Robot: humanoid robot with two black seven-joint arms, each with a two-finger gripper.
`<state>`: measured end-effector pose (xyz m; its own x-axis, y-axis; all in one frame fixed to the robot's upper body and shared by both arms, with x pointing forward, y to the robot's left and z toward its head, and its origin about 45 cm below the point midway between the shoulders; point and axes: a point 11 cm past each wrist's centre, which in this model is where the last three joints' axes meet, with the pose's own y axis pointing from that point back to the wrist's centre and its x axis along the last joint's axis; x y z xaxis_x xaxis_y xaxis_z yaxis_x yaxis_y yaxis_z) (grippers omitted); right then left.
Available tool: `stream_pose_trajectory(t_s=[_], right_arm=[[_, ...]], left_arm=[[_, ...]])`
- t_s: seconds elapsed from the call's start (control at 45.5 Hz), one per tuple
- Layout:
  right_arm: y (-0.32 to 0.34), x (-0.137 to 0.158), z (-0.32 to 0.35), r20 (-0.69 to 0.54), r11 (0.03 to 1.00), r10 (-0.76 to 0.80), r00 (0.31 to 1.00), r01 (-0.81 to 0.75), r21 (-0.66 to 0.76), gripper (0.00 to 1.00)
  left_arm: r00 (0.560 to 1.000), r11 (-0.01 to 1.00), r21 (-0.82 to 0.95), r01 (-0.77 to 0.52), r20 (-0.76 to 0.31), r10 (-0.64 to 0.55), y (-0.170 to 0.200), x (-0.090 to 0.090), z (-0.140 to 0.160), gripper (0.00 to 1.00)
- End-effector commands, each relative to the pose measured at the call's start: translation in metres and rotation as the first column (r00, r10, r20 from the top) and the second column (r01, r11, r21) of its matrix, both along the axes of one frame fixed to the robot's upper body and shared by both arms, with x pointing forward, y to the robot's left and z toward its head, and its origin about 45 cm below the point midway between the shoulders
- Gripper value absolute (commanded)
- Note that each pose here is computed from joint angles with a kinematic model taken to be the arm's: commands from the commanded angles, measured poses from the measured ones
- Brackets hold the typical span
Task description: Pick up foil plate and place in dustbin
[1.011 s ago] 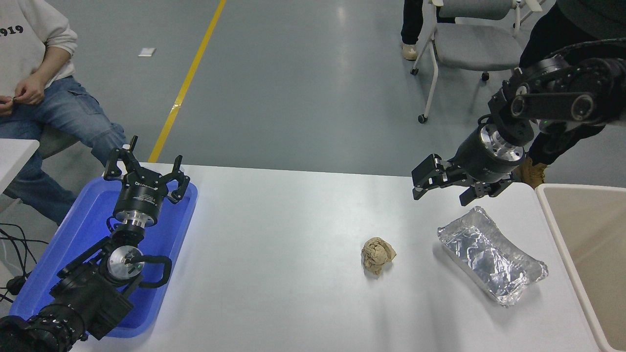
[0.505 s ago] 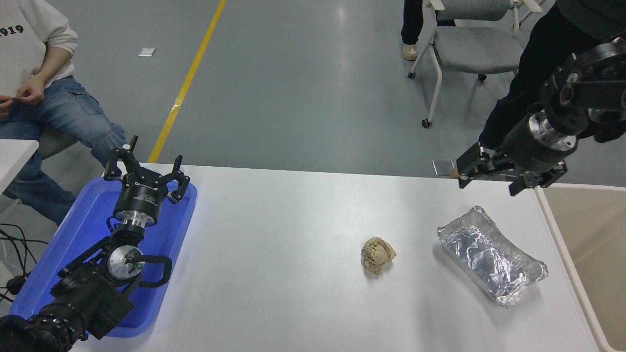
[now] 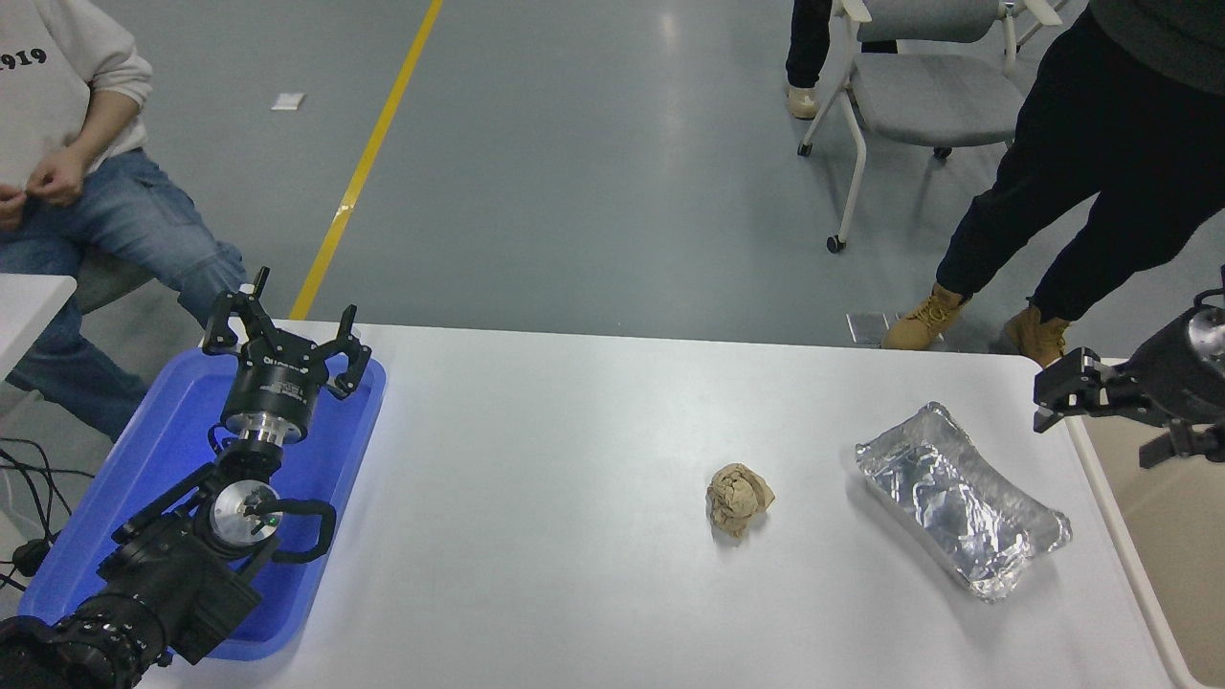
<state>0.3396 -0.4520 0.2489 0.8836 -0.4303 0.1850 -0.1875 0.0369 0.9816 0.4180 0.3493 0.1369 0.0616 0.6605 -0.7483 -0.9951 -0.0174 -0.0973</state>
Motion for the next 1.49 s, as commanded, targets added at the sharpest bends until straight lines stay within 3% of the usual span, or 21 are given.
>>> stream_pose_trajectory(t_s=[0.0,0.286,0.637,1.231,1.473], right_arm=[[-0.021,-0.022,-0.033,0.047,0.992,-0.122,0.991,0.120,0.043,0.99],[-0.024,-0.048,-0.069,0.008,0.947,-0.304,0.953,0.302,0.114,0.99],[-0.023,-0.057,-0.111,0.126,0.893,-0.447,0.886,0.433,0.125,0.99],[-0.005,-0.071,-0.158,0.196,0.900,-0.436,0.878,0.429,0.082,0.98],[0.013,-0.065,-0.174,0.214,0.909,-0.416,0.884,0.406,0.091,0.91]], left_arm=[[1.000,1.000,0.001,-0.001,-0.001,0.001,0.000,0.000,0.000,1.00],[1.000,1.000,0.000,0.000,0.000,0.000,0.000,0.000,0.000,1.00],[1.000,1.000,0.000,0.000,0.000,0.000,0.000,0.000,0.000,1.00],[1.000,1.000,0.001,-0.001,-0.001,0.001,0.000,0.000,0.000,1.00],[1.000,1.000,0.000,0.000,0.000,0.000,0.000,0.000,0.000,1.00]])
